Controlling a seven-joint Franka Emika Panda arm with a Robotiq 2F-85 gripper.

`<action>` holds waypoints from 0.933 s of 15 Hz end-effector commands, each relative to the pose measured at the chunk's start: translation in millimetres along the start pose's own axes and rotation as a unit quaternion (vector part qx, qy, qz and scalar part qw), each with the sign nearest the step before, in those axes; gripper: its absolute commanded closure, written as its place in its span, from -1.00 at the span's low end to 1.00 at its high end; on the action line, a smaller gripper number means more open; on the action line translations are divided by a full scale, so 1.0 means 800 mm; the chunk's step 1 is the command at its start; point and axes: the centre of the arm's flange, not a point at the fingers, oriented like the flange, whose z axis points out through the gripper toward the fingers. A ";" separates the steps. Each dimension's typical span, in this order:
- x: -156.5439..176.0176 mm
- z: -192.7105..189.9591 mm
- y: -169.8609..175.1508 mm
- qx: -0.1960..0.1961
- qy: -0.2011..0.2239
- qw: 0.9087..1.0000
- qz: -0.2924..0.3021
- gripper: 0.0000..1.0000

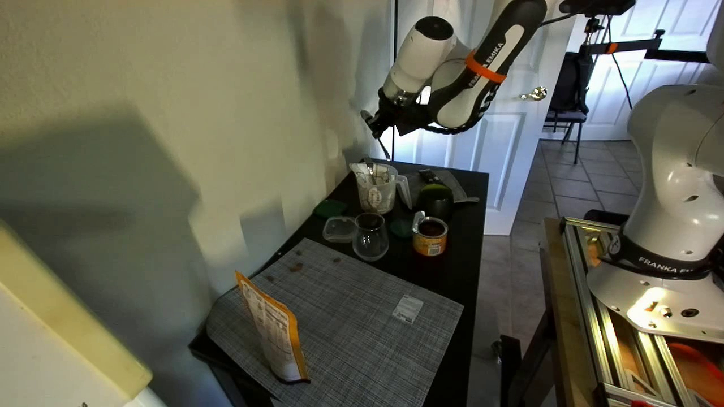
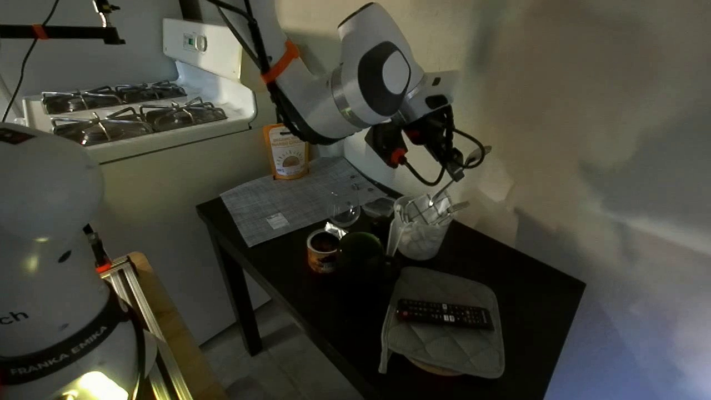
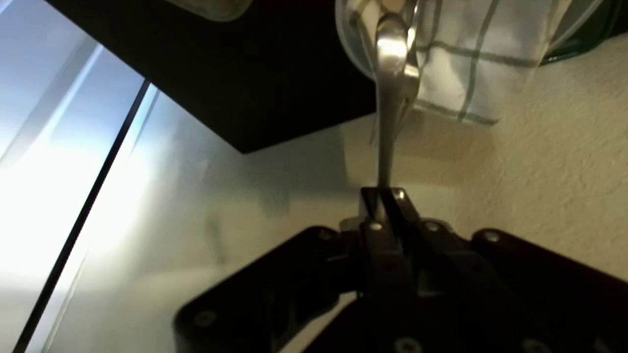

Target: Put the spoon in the cup

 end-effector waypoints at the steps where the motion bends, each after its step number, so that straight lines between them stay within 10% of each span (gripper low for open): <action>1: -0.039 -0.088 -0.023 -0.024 0.051 0.998 -0.005 0.96; 14: -0.193 -0.154 0.039 0.003 0.099 0.995 -0.019 0.96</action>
